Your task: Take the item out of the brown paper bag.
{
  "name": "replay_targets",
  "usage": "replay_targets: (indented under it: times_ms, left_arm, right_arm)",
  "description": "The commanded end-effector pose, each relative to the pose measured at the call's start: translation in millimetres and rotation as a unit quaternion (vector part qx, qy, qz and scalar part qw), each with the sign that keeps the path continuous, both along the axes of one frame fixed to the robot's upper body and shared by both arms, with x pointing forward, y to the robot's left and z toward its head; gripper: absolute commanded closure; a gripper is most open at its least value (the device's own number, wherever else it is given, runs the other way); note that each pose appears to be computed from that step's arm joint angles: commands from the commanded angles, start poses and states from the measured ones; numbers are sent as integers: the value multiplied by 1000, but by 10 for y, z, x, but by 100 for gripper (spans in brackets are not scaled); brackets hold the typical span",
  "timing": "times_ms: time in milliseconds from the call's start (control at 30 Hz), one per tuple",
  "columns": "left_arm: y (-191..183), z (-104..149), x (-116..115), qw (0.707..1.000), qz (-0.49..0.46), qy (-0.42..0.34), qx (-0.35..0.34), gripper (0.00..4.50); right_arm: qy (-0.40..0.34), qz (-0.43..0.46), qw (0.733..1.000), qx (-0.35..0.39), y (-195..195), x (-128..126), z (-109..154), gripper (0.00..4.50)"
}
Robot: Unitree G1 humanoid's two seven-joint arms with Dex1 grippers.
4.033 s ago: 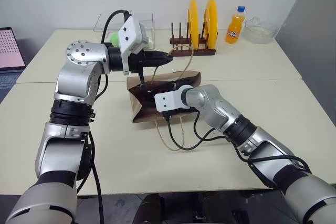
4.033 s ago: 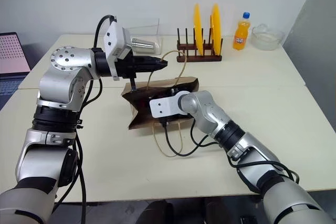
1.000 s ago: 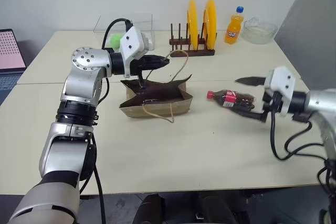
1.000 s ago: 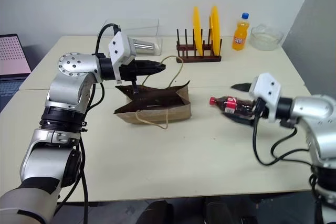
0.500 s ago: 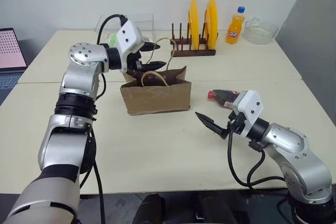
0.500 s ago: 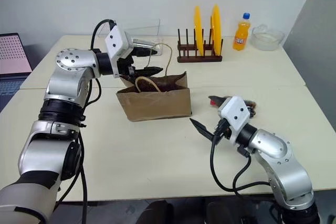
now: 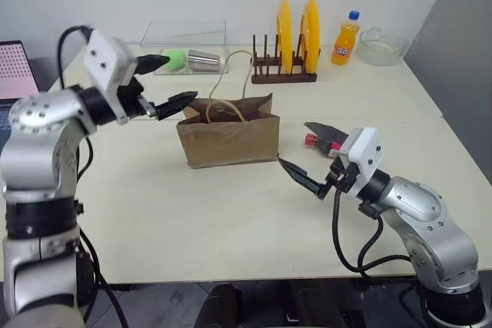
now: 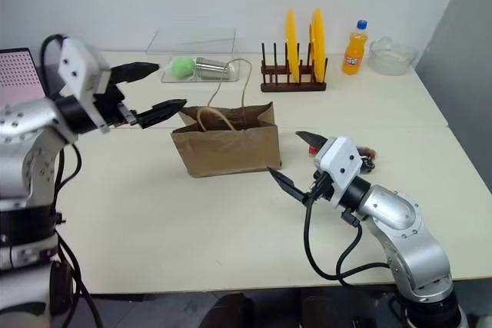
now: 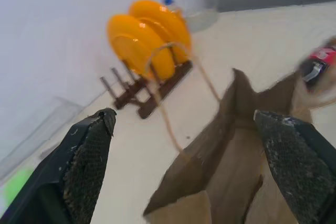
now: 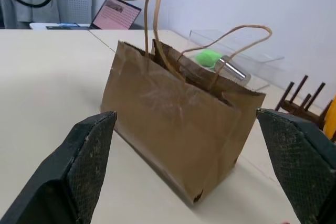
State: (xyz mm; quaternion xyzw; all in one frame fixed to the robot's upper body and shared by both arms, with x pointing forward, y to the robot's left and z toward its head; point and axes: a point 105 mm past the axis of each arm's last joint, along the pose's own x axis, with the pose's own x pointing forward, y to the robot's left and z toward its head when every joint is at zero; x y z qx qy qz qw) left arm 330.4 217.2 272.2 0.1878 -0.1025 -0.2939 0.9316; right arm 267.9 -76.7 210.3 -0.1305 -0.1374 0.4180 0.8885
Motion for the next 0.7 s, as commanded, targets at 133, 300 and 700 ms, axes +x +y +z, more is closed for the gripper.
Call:
replay_targets:
  times_ms: [133, 300, 700]
  left_arm:
    - [273, -527, -357, 972, 220, -2, -86, 2]
    - [204, -865, -468, 956, 282, 17, -77, 2]
    - [-196, -1020, -409, 973, 211, 5, -94, 2]
  right_arm:
    - [-55, -17, 997, 48, -53, 26, 183, 0]
    - [-64, -72, 993, 73, -221, 82, 80, 0]
    - [-47, -134, 985, 93, -353, 53, -204, 0]
